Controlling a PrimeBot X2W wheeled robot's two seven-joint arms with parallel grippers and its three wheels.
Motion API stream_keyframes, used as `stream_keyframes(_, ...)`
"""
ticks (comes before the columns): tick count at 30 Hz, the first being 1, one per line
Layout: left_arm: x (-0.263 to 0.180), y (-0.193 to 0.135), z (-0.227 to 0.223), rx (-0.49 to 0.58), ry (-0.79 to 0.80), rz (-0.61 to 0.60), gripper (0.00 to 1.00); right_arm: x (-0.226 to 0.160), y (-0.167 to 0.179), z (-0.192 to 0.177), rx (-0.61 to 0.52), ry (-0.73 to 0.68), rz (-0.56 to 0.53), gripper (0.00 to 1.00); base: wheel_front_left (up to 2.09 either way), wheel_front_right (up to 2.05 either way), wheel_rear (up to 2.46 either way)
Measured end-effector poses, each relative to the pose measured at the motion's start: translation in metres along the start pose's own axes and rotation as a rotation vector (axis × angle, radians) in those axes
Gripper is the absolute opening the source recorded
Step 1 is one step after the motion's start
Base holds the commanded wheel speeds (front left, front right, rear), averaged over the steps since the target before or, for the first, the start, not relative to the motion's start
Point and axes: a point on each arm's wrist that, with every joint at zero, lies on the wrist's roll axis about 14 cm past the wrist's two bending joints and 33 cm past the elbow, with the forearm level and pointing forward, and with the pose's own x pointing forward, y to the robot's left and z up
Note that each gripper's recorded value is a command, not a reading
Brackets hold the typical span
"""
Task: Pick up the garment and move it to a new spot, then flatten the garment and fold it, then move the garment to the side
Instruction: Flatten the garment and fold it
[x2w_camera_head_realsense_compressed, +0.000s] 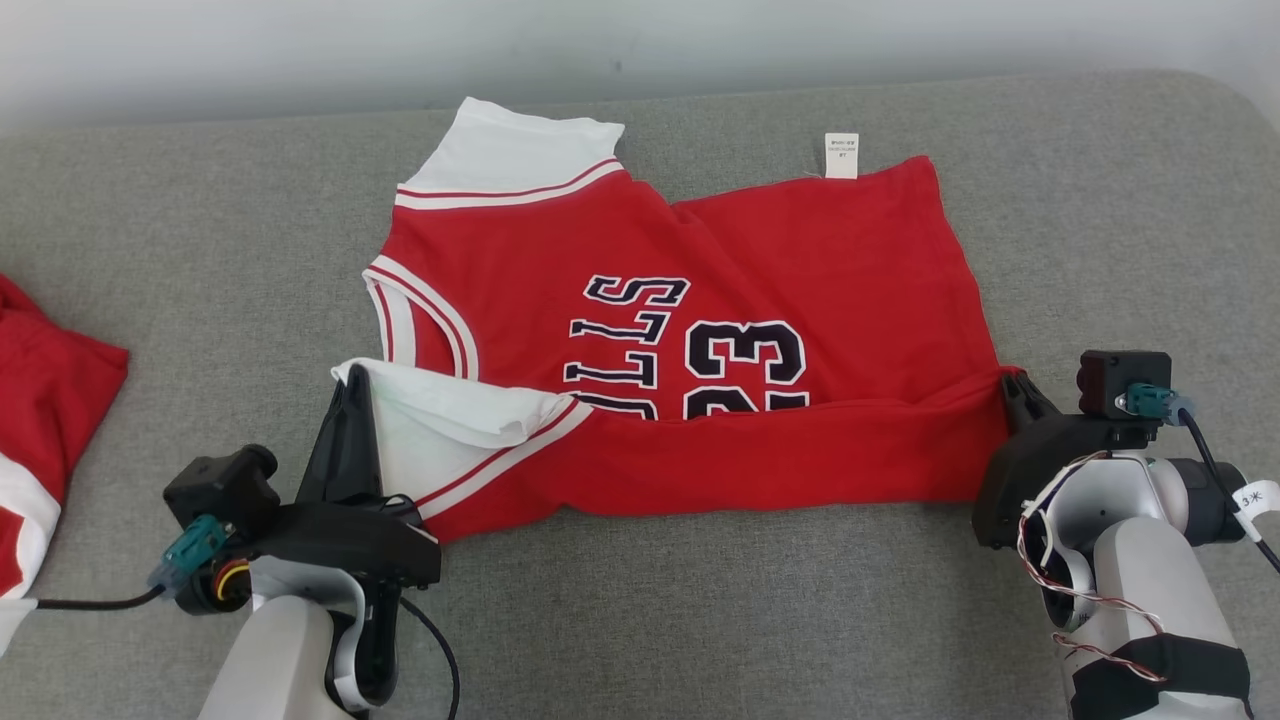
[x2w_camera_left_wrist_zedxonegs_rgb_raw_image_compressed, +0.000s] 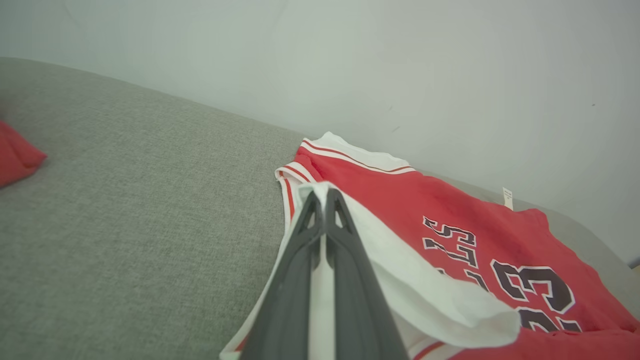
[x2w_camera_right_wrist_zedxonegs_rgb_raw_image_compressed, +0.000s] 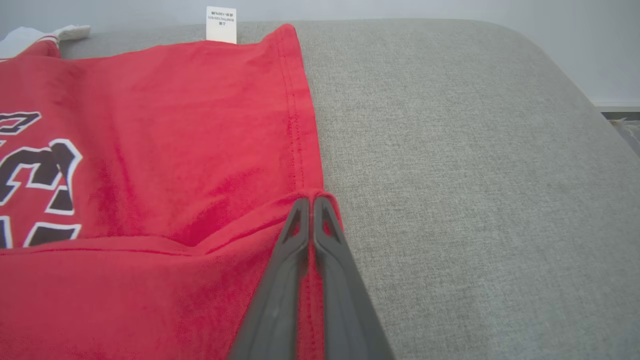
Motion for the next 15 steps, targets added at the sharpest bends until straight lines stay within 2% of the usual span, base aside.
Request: stream_keyframes(15, 0.017, -0.018, 0.007, 0.093, -0.006, -0.073, 0.00, 0.003, -0.007, -0.011, 0.003, 0.023, -0.021, 0.00, 0.00, 0.00, 0.00)
